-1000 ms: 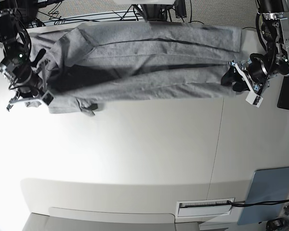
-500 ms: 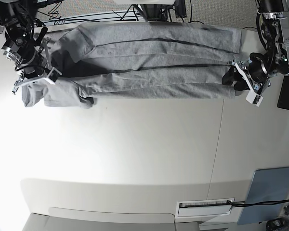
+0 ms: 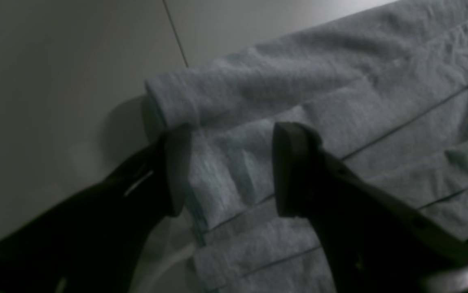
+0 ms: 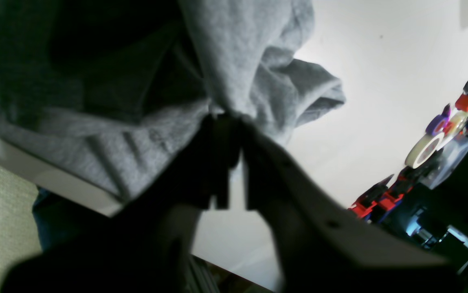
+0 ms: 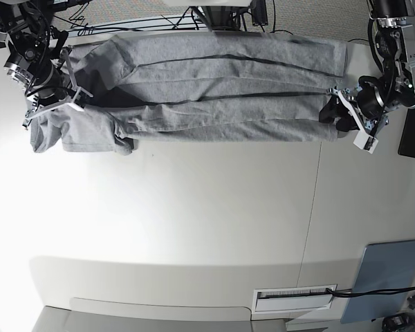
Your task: Fold the T-shirt properly
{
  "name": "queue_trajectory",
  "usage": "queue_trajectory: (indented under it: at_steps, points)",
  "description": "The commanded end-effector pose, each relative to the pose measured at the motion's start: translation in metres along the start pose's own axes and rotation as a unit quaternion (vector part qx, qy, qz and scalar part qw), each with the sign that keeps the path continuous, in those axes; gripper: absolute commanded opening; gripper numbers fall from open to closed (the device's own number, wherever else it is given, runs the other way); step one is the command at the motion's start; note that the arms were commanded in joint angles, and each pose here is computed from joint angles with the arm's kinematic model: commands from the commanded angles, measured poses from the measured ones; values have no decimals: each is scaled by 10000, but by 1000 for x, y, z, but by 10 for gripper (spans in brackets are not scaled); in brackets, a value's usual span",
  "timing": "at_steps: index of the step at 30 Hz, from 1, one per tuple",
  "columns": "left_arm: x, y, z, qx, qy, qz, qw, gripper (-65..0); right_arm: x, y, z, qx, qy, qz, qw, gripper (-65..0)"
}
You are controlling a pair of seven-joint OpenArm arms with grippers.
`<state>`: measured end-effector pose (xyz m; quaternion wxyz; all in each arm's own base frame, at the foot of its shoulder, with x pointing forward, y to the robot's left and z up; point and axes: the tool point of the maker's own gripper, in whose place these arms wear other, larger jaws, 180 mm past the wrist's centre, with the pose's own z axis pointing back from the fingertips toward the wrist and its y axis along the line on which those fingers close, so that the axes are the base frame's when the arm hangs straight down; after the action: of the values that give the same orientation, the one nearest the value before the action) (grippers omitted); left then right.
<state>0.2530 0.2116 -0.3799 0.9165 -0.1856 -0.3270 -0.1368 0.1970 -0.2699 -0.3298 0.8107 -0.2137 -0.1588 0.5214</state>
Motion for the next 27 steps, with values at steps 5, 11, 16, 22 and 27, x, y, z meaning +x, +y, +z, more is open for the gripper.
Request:
queue_trajectory:
  at_steps: [5,11,16,22,27]
  points:
    - [14,3,6,37,-190,-103,9998,-323,0,-9,4,-135,-6,135,9998,-338]
    - [14,3,6,36,-200,-103,9997,-323,5,-7,4,-48,-130,-51,9999,-338]
    - [14,3,6,37,-209,-104,9997,-323,26,10,9,500,-635,-558,9952,-338]
    - [15,3,6,37,-212,-102,9997,-323,60,-24,22,158,-1506,-1188,9813,-338]
    - [15,-1,3,-24,-257,-43,9997,-323,64,-71,11,-440,-1725,-2166,9599,-338]
